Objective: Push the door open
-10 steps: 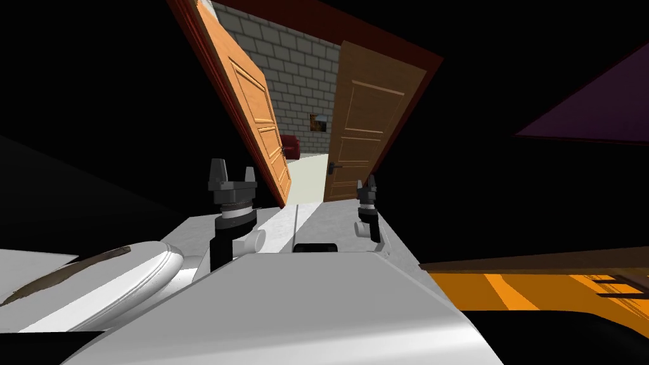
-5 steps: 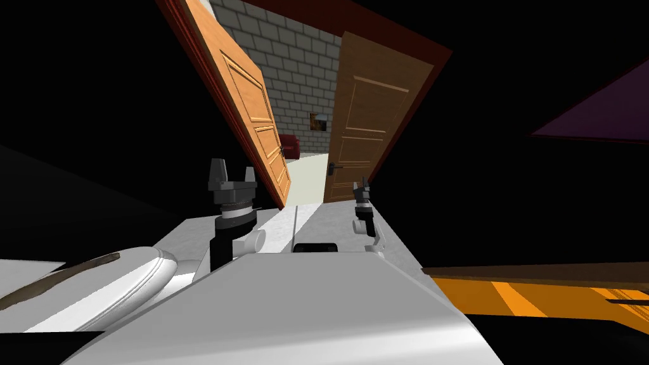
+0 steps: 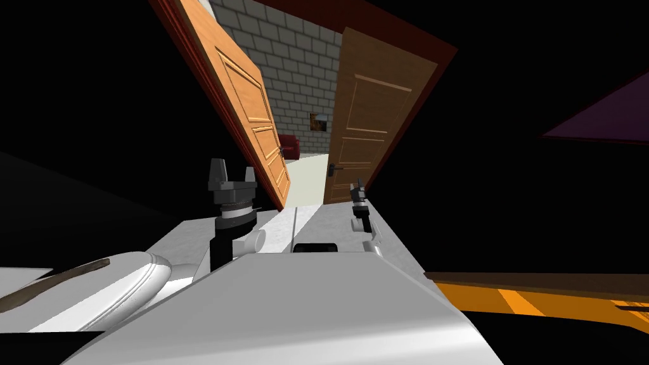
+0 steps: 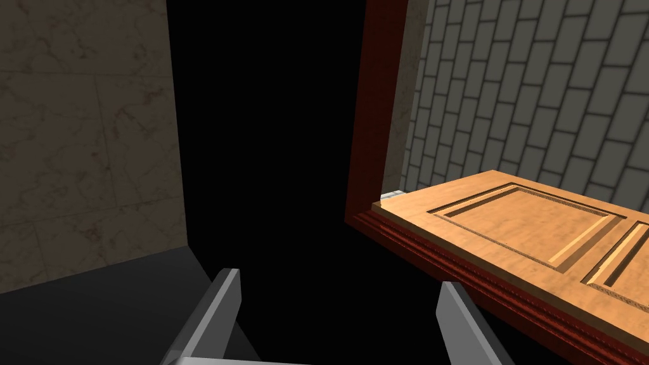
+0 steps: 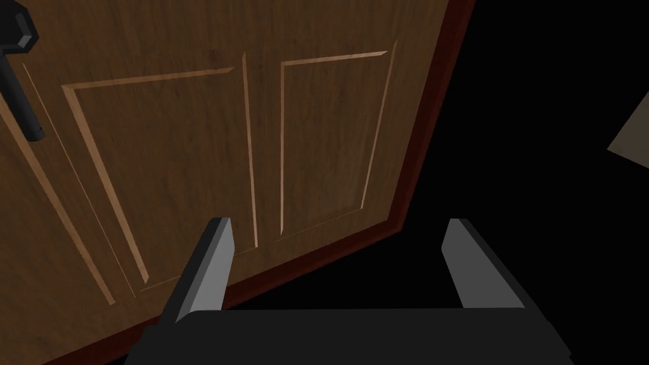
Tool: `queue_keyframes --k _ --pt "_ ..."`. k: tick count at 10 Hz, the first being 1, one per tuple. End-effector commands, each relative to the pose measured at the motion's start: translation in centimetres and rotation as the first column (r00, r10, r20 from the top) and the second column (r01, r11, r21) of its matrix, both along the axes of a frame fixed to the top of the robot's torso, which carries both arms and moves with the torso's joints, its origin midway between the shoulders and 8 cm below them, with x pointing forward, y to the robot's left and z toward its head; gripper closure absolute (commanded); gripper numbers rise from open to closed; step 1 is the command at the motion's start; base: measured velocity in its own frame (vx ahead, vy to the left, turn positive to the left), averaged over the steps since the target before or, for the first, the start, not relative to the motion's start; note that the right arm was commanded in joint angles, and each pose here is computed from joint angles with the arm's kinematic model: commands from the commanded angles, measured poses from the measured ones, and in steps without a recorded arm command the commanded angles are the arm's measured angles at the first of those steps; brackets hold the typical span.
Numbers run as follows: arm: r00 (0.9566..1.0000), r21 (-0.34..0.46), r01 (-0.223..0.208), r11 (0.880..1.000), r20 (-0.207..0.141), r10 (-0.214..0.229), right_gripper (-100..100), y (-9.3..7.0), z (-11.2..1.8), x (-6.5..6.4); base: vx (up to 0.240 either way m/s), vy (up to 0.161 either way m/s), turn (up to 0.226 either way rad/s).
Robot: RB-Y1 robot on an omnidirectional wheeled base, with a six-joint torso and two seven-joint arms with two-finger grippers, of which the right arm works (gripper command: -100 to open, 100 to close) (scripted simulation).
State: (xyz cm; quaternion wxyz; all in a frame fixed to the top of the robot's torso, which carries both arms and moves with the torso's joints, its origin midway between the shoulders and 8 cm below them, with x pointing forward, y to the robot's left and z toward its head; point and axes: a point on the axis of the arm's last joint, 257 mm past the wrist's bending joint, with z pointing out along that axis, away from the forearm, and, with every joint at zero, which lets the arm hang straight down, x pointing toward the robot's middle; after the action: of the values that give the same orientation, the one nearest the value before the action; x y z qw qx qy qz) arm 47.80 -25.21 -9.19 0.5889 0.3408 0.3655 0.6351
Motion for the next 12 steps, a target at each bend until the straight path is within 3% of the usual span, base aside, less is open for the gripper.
queue_keyframes --k 1,5,6,8,12 --pt "0.9997 -0.003 -0.009 1.0 -0.023 0.009 -100 0.2 -1.0 1.1 0.057 0.006 0.0" --pt "0.9958 -0.01 -0.031 0.999 -0.086 0.03 -100 0.5 -3.8 3.3 0.069 -0.005 0.003" --pt "0.9951 -0.01 -0.03 1.0 -0.095 0.029 -100 0.4 -4.3 3.4 0.063 -0.003 0.004" --pt "0.9908 -0.015 -0.044 0.999 -0.128 0.042 -100 0.7 -5.7 4.7 0.063 -0.008 0.001" --pt "0.9825 -0.018 -0.055 0.998 -0.179 0.051 -100 0.7 -7.9 6.0 0.068 -0.004 0.003"
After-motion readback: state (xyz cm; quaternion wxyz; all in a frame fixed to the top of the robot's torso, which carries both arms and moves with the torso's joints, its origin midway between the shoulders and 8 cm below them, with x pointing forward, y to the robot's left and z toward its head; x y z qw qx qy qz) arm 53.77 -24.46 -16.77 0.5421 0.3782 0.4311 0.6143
